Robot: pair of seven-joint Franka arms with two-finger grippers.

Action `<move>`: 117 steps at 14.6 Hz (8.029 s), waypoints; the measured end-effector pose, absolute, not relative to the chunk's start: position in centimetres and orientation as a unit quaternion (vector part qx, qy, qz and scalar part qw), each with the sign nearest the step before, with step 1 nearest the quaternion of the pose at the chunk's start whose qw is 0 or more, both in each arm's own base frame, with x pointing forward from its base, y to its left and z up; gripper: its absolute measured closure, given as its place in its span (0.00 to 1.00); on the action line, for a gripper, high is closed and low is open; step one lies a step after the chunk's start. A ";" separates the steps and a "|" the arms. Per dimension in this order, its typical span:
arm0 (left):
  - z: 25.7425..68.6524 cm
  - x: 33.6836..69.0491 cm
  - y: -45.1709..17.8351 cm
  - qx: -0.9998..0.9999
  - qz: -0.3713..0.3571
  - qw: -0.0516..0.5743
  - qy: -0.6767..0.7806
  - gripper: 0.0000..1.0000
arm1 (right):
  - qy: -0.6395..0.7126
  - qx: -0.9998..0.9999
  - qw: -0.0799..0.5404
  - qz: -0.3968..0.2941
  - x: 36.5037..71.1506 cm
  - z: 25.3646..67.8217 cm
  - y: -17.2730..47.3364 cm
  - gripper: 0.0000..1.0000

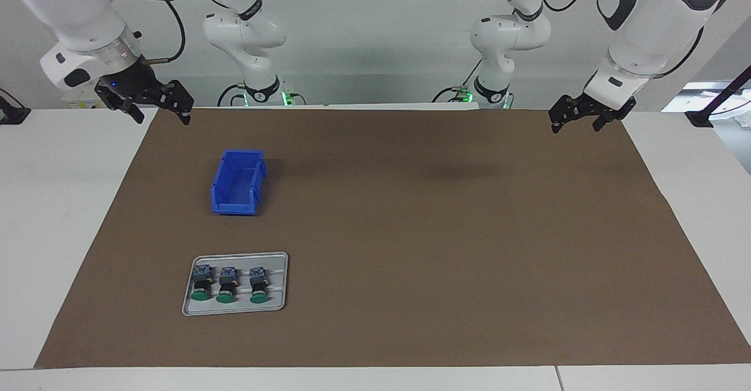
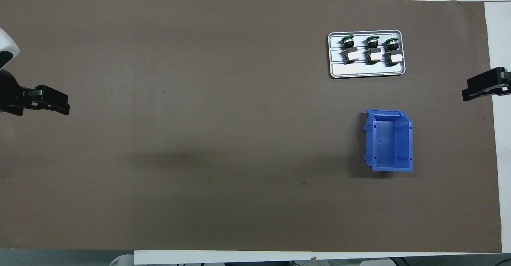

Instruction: Place and press button with both arms

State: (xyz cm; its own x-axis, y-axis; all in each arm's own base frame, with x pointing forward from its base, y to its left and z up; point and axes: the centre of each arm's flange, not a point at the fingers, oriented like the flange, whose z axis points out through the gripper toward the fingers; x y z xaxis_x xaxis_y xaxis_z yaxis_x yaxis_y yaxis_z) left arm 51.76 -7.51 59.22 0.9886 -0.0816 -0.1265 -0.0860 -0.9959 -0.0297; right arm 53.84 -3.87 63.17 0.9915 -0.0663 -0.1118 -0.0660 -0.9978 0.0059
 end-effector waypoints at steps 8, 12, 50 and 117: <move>59.2 51.8 -7.5 -0.997 0.063 0.018 0.042 0.00 | -0.032 0.998 0.001 -0.057 53.8 63.1 -3.7 0.00; 59.5 51.8 -7.5 -0.997 0.059 0.017 0.042 0.00 | -0.017 0.998 -0.015 -0.061 53.9 62.6 -2.7 0.00; 59.6 51.8 -6.8 -0.998 0.059 0.017 0.034 0.00 | 0.116 0.992 -0.017 0.056 71.0 29.1 8.5 0.59; 58.8 51.5 -8.2 -0.993 0.059 0.028 -0.101 0.00 | -0.310 0.948 -0.020 -0.065 58.8 55.5 12.3 0.01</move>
State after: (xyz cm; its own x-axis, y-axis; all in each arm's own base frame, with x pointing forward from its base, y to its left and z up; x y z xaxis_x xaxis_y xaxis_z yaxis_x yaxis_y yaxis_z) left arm 51.55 -8.20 58.85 0.9724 0.2043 -0.1123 0.1978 -0.9780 -0.0668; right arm 58.75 12.31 55.46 0.7988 -0.5859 -0.1363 -0.5911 -0.8066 0.0029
